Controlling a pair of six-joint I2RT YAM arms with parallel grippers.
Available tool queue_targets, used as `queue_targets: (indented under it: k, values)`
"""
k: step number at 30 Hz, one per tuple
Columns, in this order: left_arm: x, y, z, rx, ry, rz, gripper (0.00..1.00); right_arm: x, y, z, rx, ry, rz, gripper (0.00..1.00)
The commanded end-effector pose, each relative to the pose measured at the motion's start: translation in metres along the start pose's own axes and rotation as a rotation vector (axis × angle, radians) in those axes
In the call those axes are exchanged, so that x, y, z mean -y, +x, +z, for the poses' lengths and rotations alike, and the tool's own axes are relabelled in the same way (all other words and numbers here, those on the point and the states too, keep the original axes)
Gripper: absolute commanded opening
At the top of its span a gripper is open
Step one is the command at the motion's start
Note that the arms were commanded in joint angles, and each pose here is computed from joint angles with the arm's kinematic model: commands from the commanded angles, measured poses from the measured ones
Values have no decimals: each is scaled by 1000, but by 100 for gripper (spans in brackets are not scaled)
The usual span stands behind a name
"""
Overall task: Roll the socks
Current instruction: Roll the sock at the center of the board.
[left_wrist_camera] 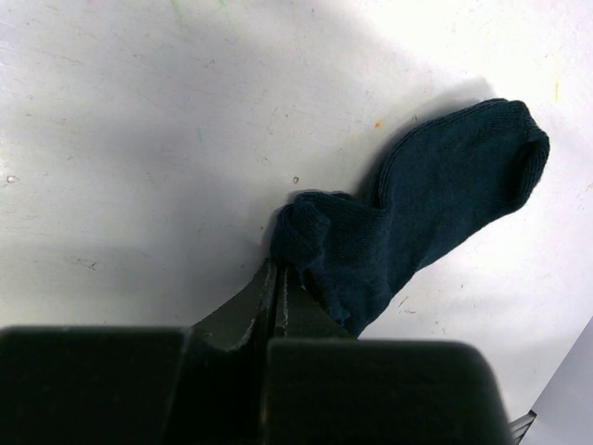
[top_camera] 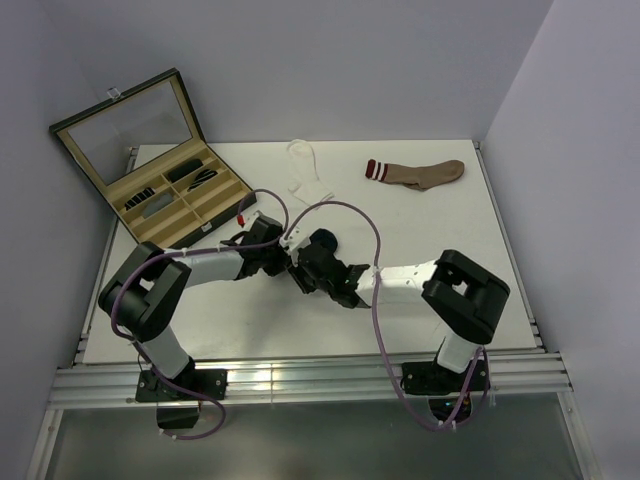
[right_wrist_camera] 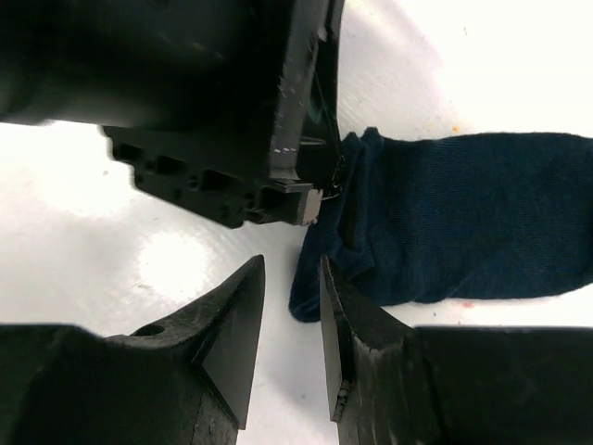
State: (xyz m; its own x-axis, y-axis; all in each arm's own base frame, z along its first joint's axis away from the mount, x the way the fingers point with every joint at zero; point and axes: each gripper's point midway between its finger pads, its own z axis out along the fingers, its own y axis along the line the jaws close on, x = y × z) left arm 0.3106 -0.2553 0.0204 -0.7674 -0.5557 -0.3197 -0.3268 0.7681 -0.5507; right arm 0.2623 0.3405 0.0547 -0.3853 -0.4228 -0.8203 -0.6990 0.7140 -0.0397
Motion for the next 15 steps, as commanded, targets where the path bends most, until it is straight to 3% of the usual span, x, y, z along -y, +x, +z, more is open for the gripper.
queue_targets:
  k: [1, 15]
  values:
    - [-23, 7, 2, -21, -91, 37, 3, 1, -4, 11, 24, 21, -22, 38]
    - [-19, 6, -2, -31, -93, 57, 3, 29, 45, 18, -129, 160, 27, 40]
